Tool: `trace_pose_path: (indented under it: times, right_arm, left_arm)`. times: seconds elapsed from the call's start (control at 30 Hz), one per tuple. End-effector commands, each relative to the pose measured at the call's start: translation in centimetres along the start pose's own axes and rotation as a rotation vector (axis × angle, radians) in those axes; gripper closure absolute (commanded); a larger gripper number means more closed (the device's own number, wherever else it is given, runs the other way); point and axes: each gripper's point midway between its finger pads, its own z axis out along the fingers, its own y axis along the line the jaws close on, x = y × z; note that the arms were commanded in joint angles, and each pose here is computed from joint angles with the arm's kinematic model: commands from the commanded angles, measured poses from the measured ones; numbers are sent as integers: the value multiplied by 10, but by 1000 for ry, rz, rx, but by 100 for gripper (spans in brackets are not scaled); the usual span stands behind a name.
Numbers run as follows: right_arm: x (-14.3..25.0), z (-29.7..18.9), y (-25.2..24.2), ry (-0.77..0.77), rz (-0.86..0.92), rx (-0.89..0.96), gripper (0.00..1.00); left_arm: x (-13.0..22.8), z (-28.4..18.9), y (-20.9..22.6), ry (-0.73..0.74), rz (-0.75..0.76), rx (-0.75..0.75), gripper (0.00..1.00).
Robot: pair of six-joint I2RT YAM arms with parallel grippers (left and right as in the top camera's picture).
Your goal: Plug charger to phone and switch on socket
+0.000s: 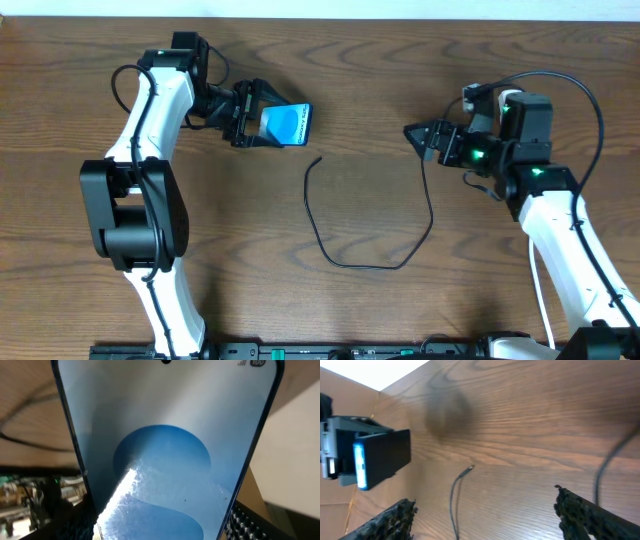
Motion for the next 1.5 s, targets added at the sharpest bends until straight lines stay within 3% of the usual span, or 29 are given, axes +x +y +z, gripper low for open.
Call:
trace_pose_path:
  times: [0.0,0.43,0.7,1.07,1.47]
  right_arm:
    - [0,13,16,7,-1,-9,15]
    - [0,92,94,143,-86,-124,22]
    - [26,127,135,208,-102,-189,27]
    - [53,143,147,228,-37,-116,44]
    - [79,166,140,254,0,-46,53]
  left_arm:
    - [-1,-6,-2,-116,64,-18,35]
    - [-13,-2,4,-213,81,-65,36]
    - [-10,2,4,-210,88,-72,35]
    - [-9,2,4,-209,89,-73,35]
    - [-9,2,4,-209,89,-73,35]
